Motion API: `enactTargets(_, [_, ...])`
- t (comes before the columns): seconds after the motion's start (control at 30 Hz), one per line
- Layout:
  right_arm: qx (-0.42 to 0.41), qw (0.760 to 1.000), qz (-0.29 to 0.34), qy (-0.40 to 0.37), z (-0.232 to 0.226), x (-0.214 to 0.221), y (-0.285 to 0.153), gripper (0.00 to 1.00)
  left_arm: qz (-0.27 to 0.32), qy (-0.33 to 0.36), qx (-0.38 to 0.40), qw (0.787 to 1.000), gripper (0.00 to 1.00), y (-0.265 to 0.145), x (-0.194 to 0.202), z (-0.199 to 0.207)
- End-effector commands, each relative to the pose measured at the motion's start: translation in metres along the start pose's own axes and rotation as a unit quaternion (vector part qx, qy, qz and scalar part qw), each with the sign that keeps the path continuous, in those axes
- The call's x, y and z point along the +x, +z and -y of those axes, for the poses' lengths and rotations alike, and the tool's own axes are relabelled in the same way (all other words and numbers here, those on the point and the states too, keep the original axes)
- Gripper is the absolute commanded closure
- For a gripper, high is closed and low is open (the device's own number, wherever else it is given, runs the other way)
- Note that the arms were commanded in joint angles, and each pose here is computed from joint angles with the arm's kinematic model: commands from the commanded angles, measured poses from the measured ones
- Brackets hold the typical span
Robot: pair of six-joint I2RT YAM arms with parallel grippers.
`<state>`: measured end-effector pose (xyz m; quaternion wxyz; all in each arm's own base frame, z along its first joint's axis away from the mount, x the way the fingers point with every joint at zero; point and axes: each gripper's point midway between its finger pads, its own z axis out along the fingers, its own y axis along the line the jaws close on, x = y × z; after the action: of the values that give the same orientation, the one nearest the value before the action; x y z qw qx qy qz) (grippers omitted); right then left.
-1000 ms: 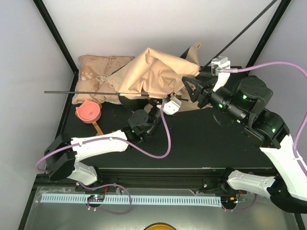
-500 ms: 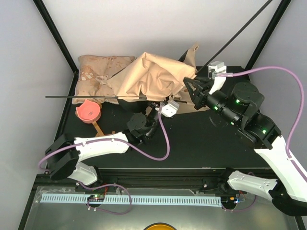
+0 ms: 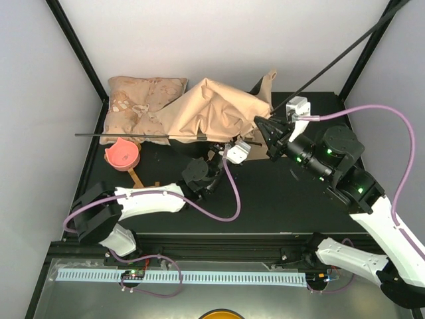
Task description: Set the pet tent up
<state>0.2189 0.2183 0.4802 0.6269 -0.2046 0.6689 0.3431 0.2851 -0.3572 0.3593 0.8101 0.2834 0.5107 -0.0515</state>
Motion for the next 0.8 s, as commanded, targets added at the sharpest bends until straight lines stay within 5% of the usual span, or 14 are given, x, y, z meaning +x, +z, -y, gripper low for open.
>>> enactTargets(0.0, [-0.099, 0.994, -0.038, -0.028, -0.031, 0.03, 0.001, 0.99, 0.021, -0.062, -0.014, 0.998, 0.97, 0.002, -0.008, -0.003])
enactTargets(0.5, [-0.105, 0.988, -0.104, -0.04, -0.026, 0.081, 0.009, 0.99, -0.113, -0.196, 0.049, 0.973, 0.65, -0.032, 0.038, 0.016])
enactTargets(0.63, [-0.102, 0.986, -0.131, -0.037, -0.021, 0.102, 0.014, 0.99, -0.184, -0.241, 0.116, 0.946, 0.59, -0.053, 0.053, 0.038])
enactTargets(0.77, [-0.111, 0.984, -0.134, -0.029, -0.023, 0.112, 0.014, 0.99, -0.261, -0.282, 0.223, 0.896, 0.47, -0.093, 0.067, 0.073])
